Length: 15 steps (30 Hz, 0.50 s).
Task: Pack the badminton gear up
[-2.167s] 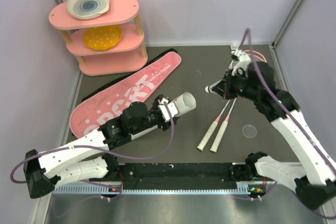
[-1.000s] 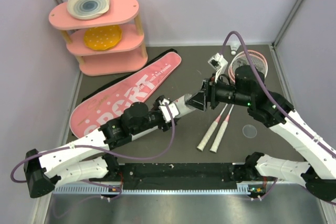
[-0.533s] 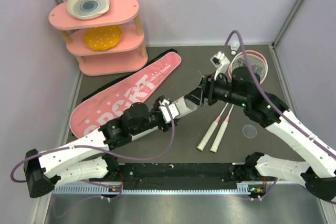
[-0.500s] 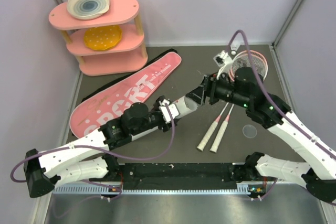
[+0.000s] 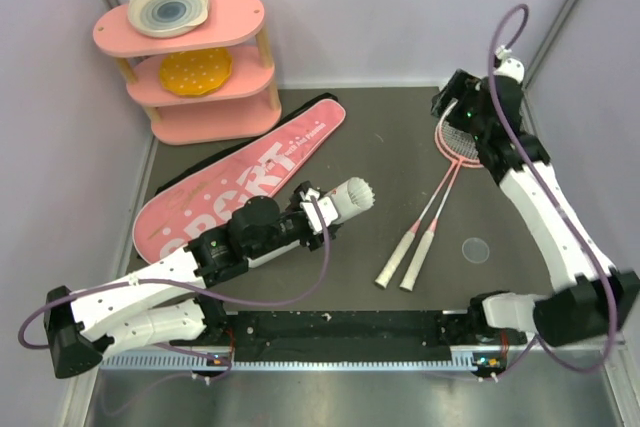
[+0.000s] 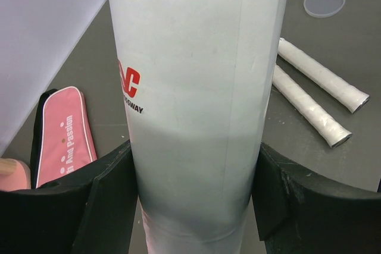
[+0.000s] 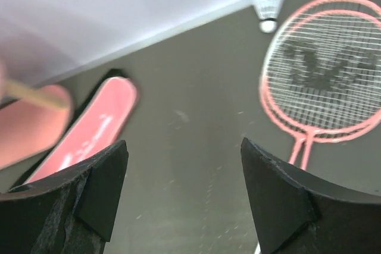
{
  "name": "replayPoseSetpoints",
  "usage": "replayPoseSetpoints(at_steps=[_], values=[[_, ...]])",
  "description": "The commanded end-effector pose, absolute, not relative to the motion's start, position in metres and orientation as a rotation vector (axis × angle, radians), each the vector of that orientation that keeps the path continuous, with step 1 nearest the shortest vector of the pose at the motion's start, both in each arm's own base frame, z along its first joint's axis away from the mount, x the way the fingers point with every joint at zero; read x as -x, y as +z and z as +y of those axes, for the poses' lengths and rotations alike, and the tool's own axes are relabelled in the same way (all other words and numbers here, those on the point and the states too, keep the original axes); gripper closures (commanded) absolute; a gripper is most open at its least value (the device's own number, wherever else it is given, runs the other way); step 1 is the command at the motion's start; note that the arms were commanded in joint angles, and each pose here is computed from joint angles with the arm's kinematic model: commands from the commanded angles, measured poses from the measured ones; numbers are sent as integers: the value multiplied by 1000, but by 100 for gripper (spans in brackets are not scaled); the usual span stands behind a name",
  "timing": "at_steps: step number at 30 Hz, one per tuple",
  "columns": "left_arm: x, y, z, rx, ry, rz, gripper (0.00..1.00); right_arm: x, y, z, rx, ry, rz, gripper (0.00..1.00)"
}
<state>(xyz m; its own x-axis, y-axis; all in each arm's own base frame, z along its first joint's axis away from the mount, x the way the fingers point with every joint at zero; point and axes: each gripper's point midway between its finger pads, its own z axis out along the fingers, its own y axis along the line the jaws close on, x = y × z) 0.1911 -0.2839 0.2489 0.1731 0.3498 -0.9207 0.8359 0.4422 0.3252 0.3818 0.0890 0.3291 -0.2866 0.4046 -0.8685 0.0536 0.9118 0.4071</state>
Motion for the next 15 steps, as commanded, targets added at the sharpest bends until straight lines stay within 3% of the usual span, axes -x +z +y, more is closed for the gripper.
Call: replayPoseSetpoints(at_steps=[1,2,4,5,8,9,10,15], values=[[-190,289,-287,-1051,-518,1320,83,-445,332,59,-410,210,1798,24],[-190,289,-287,-1051,-518,1320,83,-467,303,52,-431,166,1857,24],[-189,290,-287,-1050,-520,1315,83,-491,307,47,-441,167,1858,24],[-189,290,-286,-1049,-519,1316,83,-509,273,42,-461,137,1936,24],[-188,294,-285,-1041,-522,1309,83,-541,264,32,-471,83,1960,24],[-187,295,-284,-1041,-522,1303,83,-557,230,28,-479,38,2022,24],[-187,296,-284,-1038,-522,1301,83,-571,242,26,-476,32,1993,24],[-189,292,-285,-1037,-519,1309,83,-612,174,10,-487,-71,2103,24]])
